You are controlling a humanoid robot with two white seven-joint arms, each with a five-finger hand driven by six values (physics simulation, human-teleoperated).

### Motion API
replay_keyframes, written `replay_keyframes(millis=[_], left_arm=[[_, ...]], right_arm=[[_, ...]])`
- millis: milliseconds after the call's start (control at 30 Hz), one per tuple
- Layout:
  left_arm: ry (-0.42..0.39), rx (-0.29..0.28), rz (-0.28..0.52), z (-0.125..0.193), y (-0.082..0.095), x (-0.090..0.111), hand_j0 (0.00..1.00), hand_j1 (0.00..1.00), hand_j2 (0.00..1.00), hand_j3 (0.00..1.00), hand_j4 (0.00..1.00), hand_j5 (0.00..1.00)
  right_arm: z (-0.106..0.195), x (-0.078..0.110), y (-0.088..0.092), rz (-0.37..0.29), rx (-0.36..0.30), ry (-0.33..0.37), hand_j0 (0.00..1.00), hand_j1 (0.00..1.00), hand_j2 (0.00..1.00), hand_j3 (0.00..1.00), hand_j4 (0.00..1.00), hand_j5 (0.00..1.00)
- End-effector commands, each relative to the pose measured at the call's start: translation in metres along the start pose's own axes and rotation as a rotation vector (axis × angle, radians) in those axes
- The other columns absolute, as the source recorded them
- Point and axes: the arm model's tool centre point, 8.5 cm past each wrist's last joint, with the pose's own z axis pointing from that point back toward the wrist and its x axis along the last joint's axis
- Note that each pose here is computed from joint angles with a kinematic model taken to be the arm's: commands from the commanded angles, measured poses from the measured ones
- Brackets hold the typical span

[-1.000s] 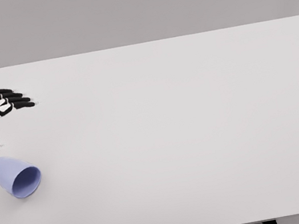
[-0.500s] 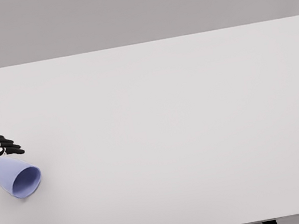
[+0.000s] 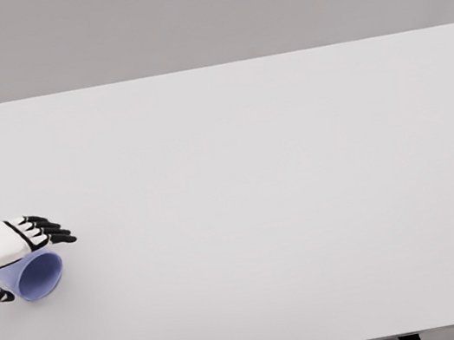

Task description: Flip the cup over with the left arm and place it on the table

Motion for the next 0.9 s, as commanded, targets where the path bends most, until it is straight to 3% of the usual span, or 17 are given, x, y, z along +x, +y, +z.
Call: replay_keyframes(millis=[0, 267, 633, 867], left_arm=[[0.017, -0.002, 0.028, -0.004, -0.006, -0.003, 1.00, 1.00, 1.00, 1.00, 1.00, 1.00], [0.100, -0.013, 0.094, -0.005, -0.019, -0.018, 1.00, 1.00, 1.00, 1.00, 1.00, 1.00], [0.118, -0.022, 0.083, -0.005, -0.020, -0.020, 1.00, 1.00, 1.00, 1.00, 1.00, 1.00], [0.124, -0.020, 0.092, -0.014, -0.031, -0.023, 1.00, 1.00, 1.00, 1.00, 1.00, 1.00]], right_arm=[[0.000, 0.000, 0.000, 0.000, 0.000, 0.000, 1.00, 1.00, 1.00, 1.00, 1.00, 1.00], [0.000, 0.000, 0.000, 0.000, 0.000, 0.000, 1.00, 1.00, 1.00, 1.00, 1.00, 1.00], [0.000, 0.000, 0.000, 0.000, 0.000, 0.000, 1.00, 1.00, 1.00, 1.00, 1.00, 1.00], [0.000, 0.000, 0.000, 0.000, 0.000, 0.000, 1.00, 1.00, 1.00, 1.00, 1.00, 1.00]])
